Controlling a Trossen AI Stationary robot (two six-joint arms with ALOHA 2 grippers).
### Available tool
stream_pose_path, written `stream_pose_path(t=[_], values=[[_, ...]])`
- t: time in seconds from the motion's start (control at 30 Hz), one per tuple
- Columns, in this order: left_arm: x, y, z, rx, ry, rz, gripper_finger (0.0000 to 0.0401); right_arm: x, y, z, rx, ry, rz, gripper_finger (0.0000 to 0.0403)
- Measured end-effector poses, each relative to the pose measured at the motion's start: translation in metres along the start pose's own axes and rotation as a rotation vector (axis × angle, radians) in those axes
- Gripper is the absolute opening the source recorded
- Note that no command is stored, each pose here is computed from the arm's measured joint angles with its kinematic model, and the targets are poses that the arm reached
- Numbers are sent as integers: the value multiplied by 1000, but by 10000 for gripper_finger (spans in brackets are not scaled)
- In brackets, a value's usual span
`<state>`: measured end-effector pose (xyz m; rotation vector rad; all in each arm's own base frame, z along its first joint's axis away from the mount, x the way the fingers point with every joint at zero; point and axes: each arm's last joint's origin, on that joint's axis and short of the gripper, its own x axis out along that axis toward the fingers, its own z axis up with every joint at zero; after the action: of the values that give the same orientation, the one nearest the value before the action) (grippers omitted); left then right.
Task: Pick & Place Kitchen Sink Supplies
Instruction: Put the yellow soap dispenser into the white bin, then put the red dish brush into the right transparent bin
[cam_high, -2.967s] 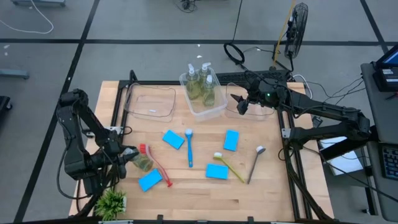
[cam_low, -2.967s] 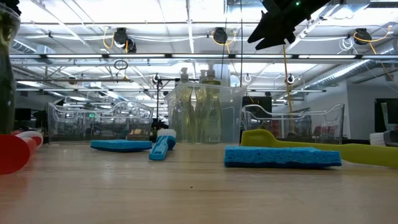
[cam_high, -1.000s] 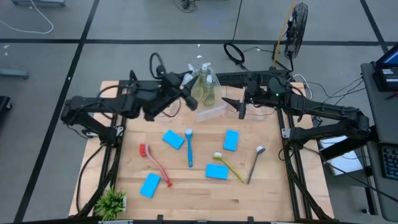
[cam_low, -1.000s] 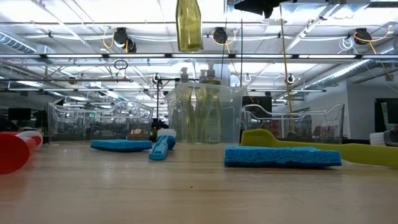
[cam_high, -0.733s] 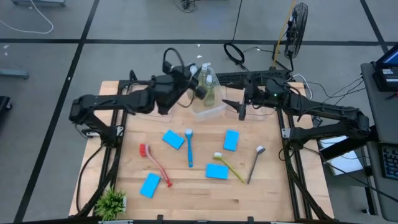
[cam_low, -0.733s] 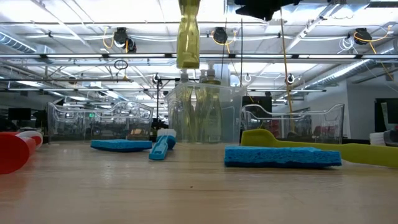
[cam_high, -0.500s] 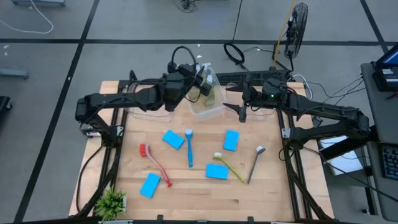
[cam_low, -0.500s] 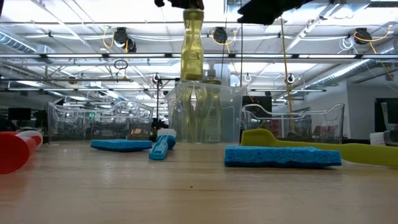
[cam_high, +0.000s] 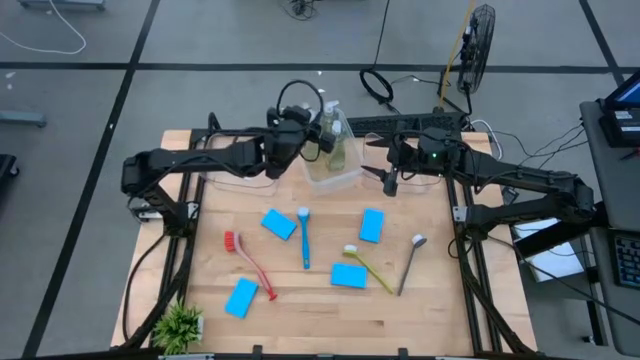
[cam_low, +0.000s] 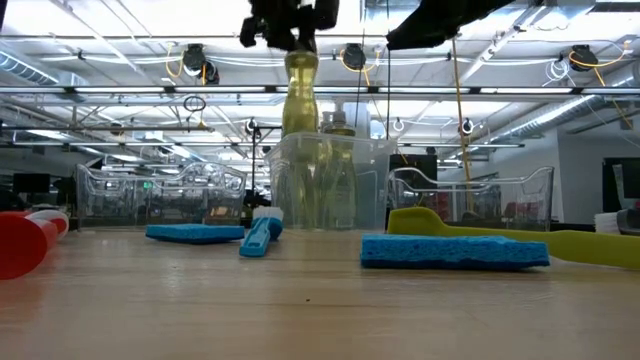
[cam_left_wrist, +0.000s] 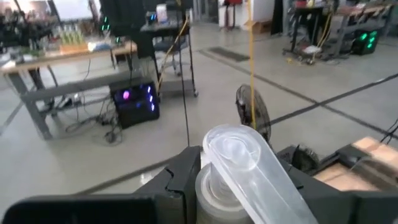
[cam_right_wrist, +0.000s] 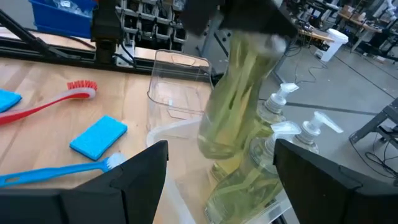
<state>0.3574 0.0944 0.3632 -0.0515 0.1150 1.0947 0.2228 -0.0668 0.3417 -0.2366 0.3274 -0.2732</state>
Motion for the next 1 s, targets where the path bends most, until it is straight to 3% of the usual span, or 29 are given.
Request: stream_pose_path(t=[0.43, 0.7, 0.87, 1.0], values=[[10, 6, -47, -117, 1, 19, 109, 0, 0, 0, 2, -1, 0, 279], [12, 10, -58, -139, 25, 31, 111, 0, -1, 3, 4, -31, -5, 279], [14, 13, -63, -167, 29, 46, 143, 0, -1, 3, 19, -33, -5, 279], [15, 14, -67, -155, 49, 16, 137, 0, -1, 3, 31, -34, -5, 279]])
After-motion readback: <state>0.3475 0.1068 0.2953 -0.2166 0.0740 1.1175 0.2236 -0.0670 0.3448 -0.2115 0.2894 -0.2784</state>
